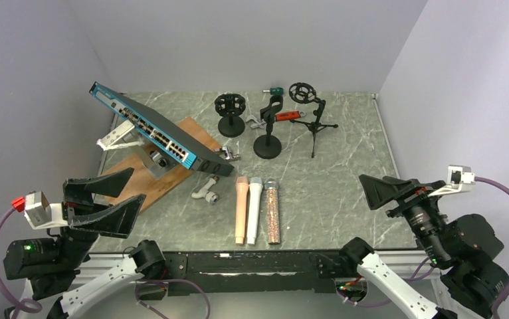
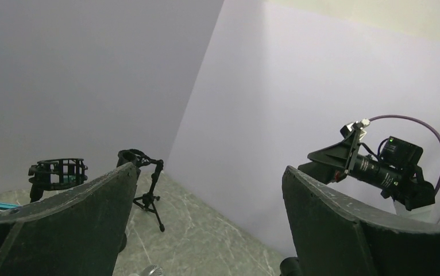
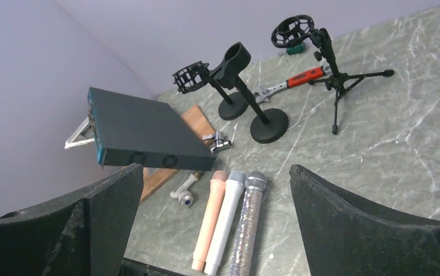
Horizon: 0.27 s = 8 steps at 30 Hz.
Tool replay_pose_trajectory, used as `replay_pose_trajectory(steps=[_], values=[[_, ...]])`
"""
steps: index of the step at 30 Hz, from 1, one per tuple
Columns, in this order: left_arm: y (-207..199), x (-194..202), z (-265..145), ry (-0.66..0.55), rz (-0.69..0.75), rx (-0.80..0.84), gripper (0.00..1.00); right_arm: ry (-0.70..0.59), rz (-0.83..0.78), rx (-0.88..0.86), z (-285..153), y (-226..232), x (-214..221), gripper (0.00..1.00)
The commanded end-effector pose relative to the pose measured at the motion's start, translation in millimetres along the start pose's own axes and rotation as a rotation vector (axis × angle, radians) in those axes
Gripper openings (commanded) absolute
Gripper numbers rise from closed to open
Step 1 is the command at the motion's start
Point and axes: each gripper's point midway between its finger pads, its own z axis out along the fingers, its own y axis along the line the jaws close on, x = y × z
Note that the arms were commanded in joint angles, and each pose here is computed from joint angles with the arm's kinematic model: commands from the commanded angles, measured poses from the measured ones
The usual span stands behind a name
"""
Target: Remove the microphone from the stand
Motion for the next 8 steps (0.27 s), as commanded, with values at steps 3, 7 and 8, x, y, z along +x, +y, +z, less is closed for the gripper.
replay_pose_trajectory(steps=[3,7,8], values=[[0.6,-22.3,-21.4,-0.082,0.005,0.013,0.99,0.018,-0.028,0.063,-1.5,-15.1,7.0,1.00],[0.7,-24.0,-17.9,-0.057,0.024,0.000,0.99,0.016,0.004,0.045,5.1,-11.5,12.3,1.00],[1.0,-24.7,-16.8,-0.044,0.029,-0.008,0.99,0.015,-0.002,0.032,5.8,-8.2,10.3,1.00]])
